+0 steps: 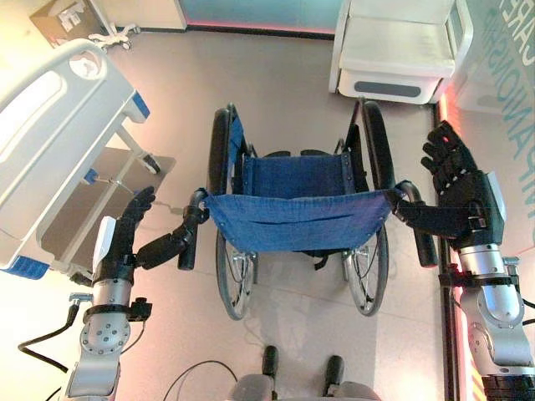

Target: Push the wheelchair next to the bed

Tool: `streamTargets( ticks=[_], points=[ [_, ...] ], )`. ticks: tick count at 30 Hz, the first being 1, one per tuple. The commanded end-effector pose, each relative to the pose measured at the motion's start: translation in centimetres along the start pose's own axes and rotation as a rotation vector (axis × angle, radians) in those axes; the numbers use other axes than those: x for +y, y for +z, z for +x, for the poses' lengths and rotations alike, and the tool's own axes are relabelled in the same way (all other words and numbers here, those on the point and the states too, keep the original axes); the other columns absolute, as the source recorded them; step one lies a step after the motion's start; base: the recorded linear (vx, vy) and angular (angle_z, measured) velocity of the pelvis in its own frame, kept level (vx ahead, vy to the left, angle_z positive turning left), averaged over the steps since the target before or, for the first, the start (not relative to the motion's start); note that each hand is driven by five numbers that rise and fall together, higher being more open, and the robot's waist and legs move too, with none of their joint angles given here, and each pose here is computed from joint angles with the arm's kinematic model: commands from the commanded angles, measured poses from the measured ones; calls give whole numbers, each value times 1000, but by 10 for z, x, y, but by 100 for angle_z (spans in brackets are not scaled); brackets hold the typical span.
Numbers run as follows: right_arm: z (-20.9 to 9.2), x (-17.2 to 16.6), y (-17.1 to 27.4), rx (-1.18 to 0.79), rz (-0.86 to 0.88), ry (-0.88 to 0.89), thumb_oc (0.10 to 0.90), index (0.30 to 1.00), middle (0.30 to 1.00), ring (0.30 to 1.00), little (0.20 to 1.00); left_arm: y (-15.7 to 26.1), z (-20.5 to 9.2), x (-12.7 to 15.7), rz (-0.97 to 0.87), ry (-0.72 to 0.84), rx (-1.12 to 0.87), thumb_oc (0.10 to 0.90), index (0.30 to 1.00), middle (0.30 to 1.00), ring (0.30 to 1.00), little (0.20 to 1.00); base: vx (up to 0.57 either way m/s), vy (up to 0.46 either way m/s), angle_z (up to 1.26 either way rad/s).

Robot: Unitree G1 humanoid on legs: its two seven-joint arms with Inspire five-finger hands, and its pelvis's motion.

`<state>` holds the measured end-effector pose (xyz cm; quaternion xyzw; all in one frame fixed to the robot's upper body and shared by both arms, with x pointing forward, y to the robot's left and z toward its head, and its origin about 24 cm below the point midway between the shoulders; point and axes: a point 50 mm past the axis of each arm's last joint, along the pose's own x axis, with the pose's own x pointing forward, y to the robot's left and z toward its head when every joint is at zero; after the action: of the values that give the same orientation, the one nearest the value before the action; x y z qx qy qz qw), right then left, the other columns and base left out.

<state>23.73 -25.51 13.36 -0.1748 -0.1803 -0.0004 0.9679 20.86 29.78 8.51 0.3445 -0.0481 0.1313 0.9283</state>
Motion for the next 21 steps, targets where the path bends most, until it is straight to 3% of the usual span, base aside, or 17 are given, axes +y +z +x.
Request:
streamTargets(
  ticks=[1, 3, 10, 21],
  points=[
    [14, -23, 31, -71, -364, -71, 800, 900, 900, 900, 900, 28, 20, 43, 157, 39, -133, 800, 900, 900, 900, 900, -51, -30, 0],
    [18, -31, 23, 0, -508, -84, 800, 900, 900, 900, 900, 32, 26, 39, 120, -22, -133, 800, 900, 900, 900, 900, -48, -40, 0],
    [30, -35, 12, 116, -687, -90, 800, 900, 900, 900, 900, 27, 42, 12, 80, -155, -69, 800, 900, 900, 900, 900, -4, -4, 0],
    [41, -41, -9, 312, -776, -104, 800, 900, 900, 900, 900, 7, 57, -8, 99, -229, 94, 800, 900, 900, 900, 900, 0, 0, 0]
  ],
)
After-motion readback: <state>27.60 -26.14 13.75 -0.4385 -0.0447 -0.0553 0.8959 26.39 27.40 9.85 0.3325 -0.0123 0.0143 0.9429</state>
